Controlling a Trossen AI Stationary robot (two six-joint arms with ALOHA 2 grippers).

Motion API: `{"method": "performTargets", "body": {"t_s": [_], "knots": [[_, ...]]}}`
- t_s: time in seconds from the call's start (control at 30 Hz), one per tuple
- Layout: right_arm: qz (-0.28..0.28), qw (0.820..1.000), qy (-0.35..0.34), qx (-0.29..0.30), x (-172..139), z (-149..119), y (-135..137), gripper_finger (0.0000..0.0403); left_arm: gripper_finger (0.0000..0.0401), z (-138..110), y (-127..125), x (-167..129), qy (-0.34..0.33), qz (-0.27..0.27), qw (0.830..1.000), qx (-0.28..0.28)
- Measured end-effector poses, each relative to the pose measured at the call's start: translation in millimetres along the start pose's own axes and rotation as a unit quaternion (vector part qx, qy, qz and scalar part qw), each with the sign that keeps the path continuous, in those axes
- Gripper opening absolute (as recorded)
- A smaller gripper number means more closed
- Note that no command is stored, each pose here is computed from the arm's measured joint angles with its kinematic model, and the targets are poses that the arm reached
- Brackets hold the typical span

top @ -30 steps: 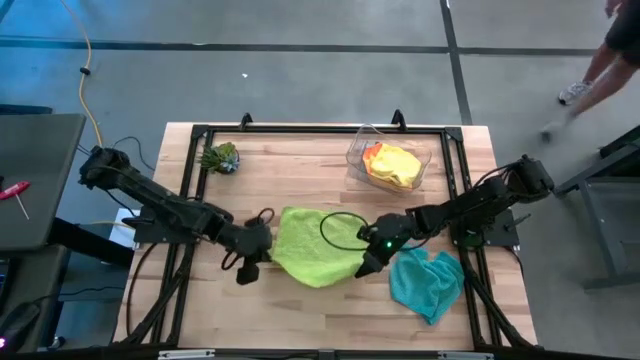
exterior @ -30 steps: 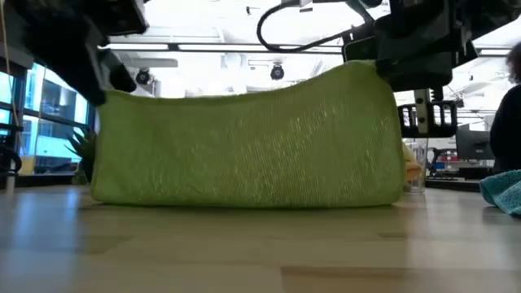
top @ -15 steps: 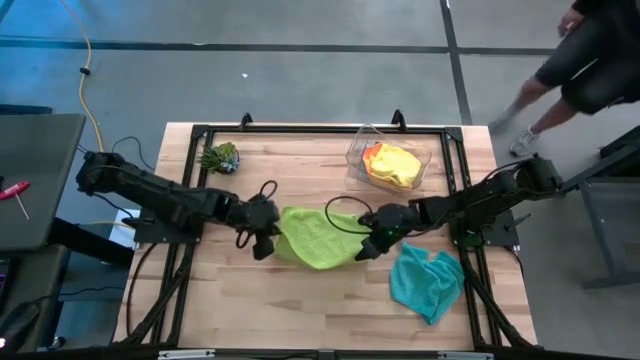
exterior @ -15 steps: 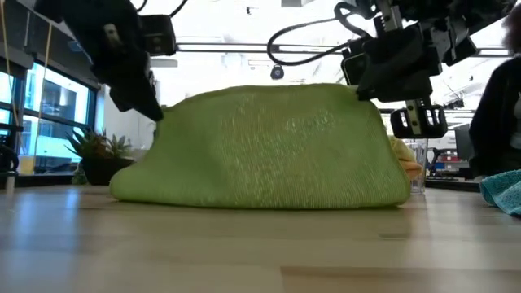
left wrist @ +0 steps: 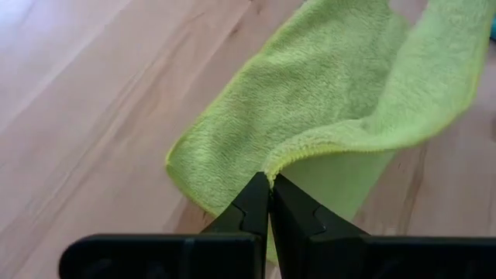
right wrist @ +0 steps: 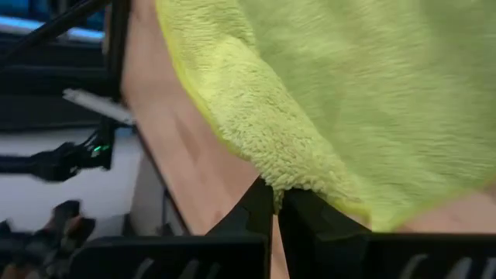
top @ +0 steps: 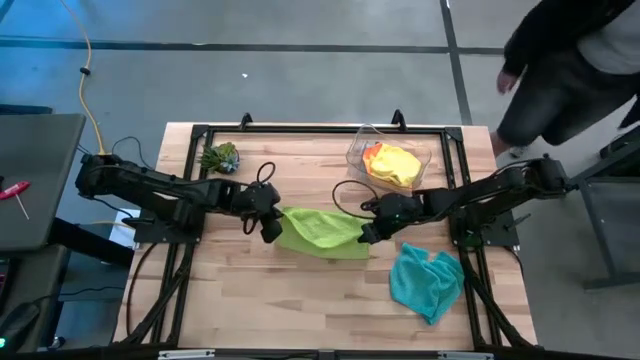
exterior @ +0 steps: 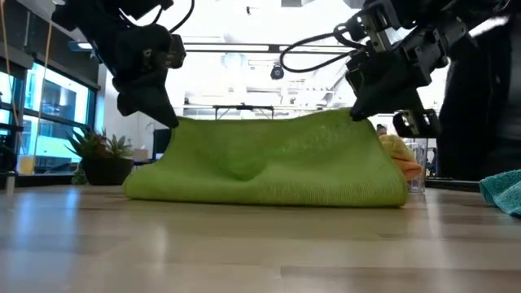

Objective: Fold microfiber towels
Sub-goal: Fold the green microfiber towel

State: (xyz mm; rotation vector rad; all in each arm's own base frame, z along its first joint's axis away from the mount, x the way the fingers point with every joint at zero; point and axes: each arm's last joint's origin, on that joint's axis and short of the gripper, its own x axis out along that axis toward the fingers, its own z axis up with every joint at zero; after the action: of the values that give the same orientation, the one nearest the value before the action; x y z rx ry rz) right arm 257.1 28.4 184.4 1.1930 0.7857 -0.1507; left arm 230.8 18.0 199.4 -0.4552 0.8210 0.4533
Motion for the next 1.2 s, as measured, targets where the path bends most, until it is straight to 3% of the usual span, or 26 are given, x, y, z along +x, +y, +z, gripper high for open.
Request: {"method": "performTargets", "body": {"t_s": [0.37, 0.7, 0.93, 1.07, 1.2], "knots": [[-0.071, 0.997, -0.012, 0.034, -10.4, 1.1, -12.4, 0.0000, 0.0000, 3.3, 3.8, 0.9, -0.006, 0.003, 1.000, -0.009], [-0.075, 0.997, -0.025, 0.027, -10.9, 3.4, -13.1, 0.0000, 0.0005, 3.3, 3.6, 0.9, -0.006, 0.001, 1.000, -0.009], [-0.075, 0.996, -0.026, 0.029, -10.9, 3.4, -13.2, 0.0002, 0.0037, 2.7, 4.3, 0.9, -0.005, 0.008, 1.000, -0.008], [-0.077, 0.996, -0.030, 0.036, -10.9, 3.6, -13.4, 0.0036, 0.0064, 2.1, 5.8, 0.8, -0.008, 0.027, 1.000, -0.002], [-0.084, 0.994, -0.052, 0.040, -11.9, 6.2, -14.3, 0.0104, 0.0092, 1.1, 7.0, 0.7, -0.005, 0.038, 0.999, 0.007]]}}
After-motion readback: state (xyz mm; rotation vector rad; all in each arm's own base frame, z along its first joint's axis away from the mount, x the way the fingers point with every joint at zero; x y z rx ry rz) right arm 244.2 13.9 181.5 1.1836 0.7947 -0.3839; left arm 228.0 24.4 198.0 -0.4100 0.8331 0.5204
